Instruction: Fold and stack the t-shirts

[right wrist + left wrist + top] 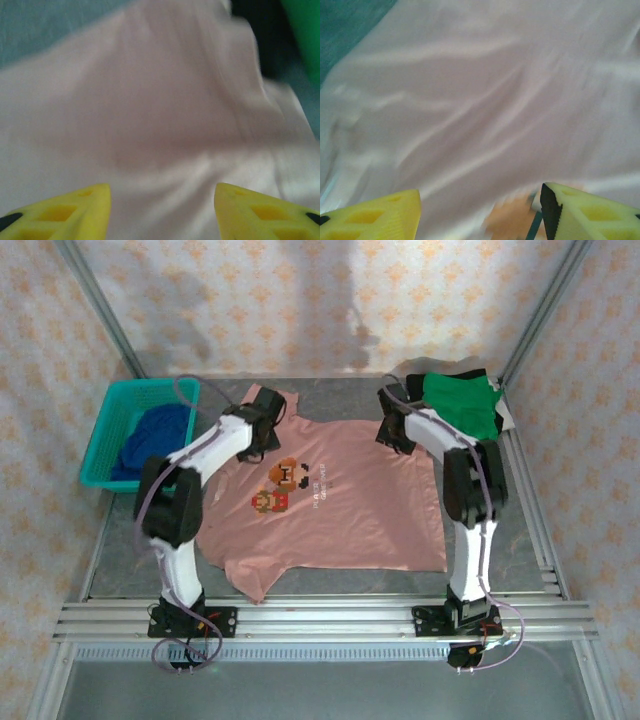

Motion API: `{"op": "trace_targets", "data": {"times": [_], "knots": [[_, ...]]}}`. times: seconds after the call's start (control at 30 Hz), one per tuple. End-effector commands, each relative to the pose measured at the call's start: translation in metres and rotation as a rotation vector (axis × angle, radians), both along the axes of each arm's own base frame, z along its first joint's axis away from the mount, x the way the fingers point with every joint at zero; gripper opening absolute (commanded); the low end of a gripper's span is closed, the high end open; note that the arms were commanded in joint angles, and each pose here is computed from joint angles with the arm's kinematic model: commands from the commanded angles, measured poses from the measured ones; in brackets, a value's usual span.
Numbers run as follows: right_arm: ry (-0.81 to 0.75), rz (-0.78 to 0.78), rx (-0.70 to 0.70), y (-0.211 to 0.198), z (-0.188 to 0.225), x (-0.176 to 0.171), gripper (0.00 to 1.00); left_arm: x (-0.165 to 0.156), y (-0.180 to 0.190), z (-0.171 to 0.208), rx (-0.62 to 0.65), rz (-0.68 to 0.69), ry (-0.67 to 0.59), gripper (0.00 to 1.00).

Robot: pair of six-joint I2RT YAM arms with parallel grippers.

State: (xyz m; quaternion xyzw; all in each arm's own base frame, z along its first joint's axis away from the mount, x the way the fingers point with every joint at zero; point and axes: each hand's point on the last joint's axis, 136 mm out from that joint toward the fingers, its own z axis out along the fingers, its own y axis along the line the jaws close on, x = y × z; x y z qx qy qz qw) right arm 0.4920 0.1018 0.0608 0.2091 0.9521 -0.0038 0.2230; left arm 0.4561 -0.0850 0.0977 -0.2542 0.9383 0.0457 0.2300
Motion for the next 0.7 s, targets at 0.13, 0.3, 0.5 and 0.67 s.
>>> {"op": "trace_targets", "data": {"times": [0.13, 0.3, 0.5, 0.67], "knots": [[0.064, -0.004, -0.161, -0.049, -0.005, 0.051, 0.54, 0.054, 0.013, -0.036, 0.053, -0.041, 0.12, 0.65], [0.099, 0.002, -0.166, -0.071, -0.024, 0.076, 0.54, 0.077, 0.016, -0.052, 0.066, -0.051, 0.132, 0.65], [0.137, -0.061, -0.12, -0.094, -0.042, 0.084, 0.55, 0.092, 0.018, -0.077, 0.064, -0.058, 0.165, 0.66], [0.109, -0.122, -0.11, -0.114, -0.037, 0.089, 0.55, 0.102, 0.017, -0.089, 0.02, -0.051, 0.164, 0.66]]}}
